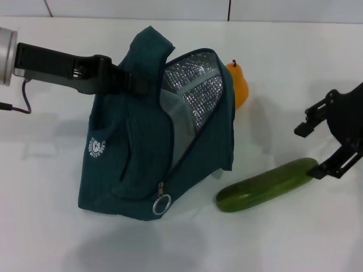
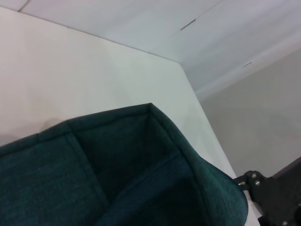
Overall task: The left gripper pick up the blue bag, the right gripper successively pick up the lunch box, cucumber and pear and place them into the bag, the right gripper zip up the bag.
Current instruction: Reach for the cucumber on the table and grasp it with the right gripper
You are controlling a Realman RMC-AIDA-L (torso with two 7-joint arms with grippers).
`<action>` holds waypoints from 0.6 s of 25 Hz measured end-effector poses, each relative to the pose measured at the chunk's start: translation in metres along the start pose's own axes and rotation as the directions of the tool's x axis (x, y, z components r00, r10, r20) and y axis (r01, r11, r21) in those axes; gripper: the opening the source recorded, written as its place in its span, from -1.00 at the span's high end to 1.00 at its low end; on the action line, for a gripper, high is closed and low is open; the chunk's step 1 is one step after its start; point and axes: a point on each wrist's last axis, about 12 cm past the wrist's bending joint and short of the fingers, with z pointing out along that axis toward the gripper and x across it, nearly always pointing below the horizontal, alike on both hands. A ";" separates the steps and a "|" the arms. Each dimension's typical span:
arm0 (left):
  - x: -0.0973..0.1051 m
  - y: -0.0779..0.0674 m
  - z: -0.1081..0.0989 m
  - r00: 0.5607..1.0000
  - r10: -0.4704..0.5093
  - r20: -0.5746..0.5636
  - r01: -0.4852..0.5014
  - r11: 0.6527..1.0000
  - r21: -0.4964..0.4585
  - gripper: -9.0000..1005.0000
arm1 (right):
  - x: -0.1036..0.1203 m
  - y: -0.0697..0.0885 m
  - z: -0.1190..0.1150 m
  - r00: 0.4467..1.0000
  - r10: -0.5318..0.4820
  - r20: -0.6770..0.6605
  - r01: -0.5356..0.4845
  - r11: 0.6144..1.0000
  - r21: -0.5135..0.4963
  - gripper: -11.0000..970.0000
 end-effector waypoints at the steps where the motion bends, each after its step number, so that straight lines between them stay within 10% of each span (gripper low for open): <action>1: 0.000 0.000 0.000 1.000 0.000 0.001 0.000 1.000 0.000 0.90 | -0.004 0.000 0.004 0.999 -0.016 -0.042 0.017 1.000 0.012 -0.72; 15: 0.000 0.000 0.001 1.000 0.001 -0.001 -0.001 1.000 0.001 0.90 | -0.034 0.002 0.047 0.957 -0.216 -0.193 0.225 0.974 0.028 -0.70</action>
